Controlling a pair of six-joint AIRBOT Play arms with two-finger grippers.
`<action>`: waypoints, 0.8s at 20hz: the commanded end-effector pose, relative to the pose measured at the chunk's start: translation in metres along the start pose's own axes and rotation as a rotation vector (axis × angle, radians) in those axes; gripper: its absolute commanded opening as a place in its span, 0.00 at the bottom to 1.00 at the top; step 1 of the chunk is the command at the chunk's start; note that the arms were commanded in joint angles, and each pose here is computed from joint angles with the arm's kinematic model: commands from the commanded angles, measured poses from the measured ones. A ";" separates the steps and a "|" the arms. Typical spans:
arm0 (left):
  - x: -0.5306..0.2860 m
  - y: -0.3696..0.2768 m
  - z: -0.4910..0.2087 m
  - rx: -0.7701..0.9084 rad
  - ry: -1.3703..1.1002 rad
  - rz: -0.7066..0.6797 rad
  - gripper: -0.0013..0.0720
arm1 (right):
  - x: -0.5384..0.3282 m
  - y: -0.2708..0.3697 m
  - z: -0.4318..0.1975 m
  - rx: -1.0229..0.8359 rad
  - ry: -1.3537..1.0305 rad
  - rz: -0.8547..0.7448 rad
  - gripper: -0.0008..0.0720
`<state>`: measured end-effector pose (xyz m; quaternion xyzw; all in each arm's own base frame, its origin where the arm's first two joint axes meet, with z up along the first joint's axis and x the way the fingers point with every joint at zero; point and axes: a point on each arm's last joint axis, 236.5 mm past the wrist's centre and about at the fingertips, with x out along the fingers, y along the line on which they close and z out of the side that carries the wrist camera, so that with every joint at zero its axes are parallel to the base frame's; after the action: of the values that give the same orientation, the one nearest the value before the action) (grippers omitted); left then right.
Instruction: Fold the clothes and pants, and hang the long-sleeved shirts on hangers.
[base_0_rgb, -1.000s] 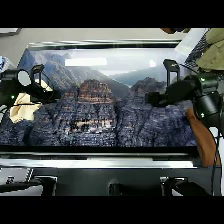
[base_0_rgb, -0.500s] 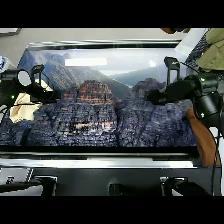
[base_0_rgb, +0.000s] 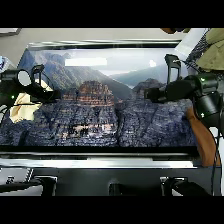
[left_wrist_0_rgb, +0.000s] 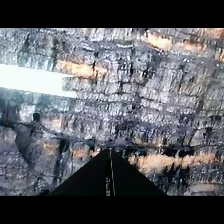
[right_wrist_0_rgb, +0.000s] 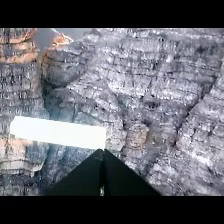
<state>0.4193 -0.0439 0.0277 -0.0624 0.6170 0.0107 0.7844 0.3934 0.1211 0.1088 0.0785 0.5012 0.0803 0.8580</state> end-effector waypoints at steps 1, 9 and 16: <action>0.001 0.001 0.004 -0.001 -0.016 0.001 0.06 | 0.000 0.000 0.001 -0.001 -0.002 0.001 0.05; -0.015 0.126 0.049 -0.327 -0.176 0.156 1.00 | -0.001 -0.001 -0.012 0.001 0.052 -0.007 0.05; 0.031 0.278 0.103 -0.569 -0.442 0.195 1.00 | -0.004 -0.002 -0.040 0.014 0.169 -0.012 0.06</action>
<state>0.4794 0.1864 0.0139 -0.1937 0.4711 0.2395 0.8266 0.3678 0.1207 0.0962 0.0750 0.5525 0.0797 0.8263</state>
